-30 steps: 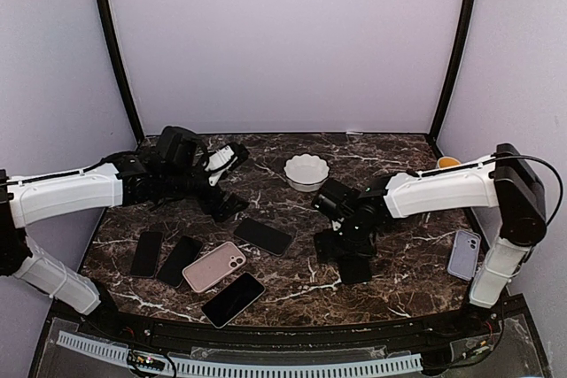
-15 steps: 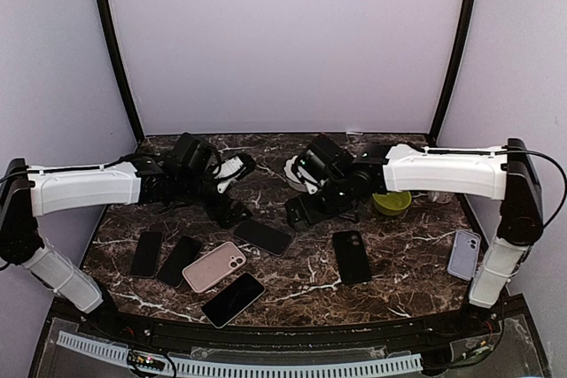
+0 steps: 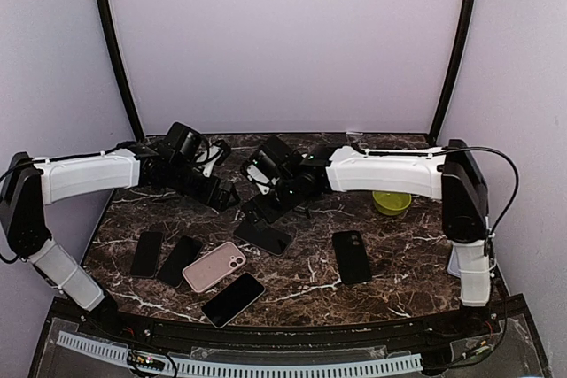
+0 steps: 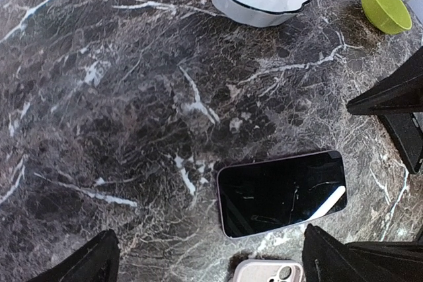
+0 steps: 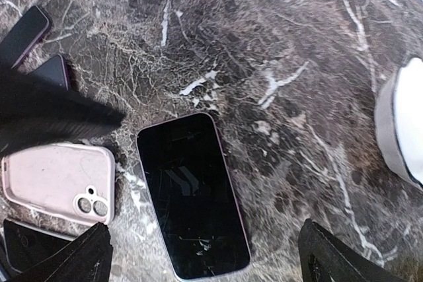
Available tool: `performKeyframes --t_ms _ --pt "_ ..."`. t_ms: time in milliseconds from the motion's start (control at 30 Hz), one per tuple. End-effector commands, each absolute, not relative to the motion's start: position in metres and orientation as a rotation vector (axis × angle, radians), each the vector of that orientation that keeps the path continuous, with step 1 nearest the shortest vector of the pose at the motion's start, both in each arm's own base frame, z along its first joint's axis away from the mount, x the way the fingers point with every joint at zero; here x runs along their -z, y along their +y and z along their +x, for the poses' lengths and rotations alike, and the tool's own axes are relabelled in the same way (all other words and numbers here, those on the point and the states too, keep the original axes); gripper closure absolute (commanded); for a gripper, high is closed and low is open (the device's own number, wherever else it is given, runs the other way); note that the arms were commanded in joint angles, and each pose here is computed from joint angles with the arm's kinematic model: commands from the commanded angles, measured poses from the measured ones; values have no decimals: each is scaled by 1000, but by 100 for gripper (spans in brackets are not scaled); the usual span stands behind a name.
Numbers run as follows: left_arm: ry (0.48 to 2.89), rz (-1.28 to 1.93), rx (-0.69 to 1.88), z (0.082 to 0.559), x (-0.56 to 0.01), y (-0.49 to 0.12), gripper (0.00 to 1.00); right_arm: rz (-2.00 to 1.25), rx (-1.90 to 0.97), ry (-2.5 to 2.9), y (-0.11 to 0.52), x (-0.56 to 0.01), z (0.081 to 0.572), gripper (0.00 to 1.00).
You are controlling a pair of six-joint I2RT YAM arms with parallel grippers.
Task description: Put the phone into the phone case
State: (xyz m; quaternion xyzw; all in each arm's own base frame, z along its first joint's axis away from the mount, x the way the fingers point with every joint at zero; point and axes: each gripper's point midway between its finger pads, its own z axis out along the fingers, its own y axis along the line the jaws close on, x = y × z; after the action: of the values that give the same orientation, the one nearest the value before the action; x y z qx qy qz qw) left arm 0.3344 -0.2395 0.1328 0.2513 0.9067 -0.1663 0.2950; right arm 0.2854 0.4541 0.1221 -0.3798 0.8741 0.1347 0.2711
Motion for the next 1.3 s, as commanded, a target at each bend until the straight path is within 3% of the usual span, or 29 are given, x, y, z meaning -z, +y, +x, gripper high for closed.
performKeyframes --t_ms 0,733,967,1133,1267 --pt "2495 540 475 318 -130 -224 1 -1109 -338 2338 479 -105 284 2" --pt "2470 556 517 303 -138 -219 1 -1328 -178 2563 460 -10 277 2" --pt "2451 558 507 303 -142 -217 1 -1366 -96 2616 440 11 272 17" --pt "2463 564 499 302 -138 -217 1 -1381 -137 2630 438 10 263 40" --pt "2466 564 477 303 -137 -214 1 -1355 -159 2581 440 -4 266 48"
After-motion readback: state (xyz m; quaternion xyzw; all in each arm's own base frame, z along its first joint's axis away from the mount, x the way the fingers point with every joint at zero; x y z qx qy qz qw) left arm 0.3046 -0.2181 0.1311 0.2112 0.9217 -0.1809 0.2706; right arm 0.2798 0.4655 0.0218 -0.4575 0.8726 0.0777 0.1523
